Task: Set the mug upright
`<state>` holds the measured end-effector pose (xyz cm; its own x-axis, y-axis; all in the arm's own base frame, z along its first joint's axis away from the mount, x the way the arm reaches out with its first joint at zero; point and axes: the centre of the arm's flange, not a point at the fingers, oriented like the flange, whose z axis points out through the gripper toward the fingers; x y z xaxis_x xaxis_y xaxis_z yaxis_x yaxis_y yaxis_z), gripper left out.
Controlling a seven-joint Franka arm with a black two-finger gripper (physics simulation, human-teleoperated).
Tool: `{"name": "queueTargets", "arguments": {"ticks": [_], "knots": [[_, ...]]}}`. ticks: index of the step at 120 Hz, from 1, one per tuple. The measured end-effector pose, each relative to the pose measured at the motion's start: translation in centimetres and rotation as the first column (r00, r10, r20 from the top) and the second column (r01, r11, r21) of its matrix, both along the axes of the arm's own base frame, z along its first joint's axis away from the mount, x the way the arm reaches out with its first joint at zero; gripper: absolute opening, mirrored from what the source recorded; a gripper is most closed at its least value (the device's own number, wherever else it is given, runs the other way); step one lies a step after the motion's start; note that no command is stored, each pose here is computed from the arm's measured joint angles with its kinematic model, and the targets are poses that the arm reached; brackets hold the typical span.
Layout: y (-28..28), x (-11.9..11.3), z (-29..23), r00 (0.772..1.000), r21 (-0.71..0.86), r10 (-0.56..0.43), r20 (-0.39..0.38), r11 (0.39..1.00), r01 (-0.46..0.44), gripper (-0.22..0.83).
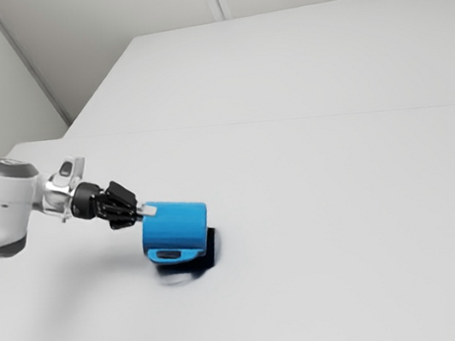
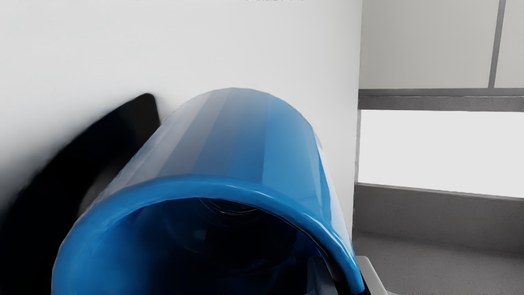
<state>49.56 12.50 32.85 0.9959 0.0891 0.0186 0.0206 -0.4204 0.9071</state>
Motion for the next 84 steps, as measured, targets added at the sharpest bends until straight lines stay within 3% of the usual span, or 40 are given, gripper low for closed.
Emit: {"name": "queueTargets", "arguments": {"ticks": [16, 26, 39, 59, 84], "knots": [[-0.1, 0.6, 3.1, 0.997, 0.024, -0.024, 0.072, 0.999, 0.022, -0.15], [-0.7, 2.0, 6.3, 0.988, 0.118, -0.097, 0.119, 0.99, 0.082, -0.16], [-2.3, 4.1, 9.6, 0.966, 0.303, -0.232, 0.116, 0.934, 0.188, -0.17], [-6.6, 6.0, 13.0, 0.912, 0.604, -0.409, 0.014, 0.73, 0.319, -0.17], [-9.7, 7.2, 13.0, 0.883, 0.828, -0.454, -0.119, 0.445, 0.341, -0.17]]}}
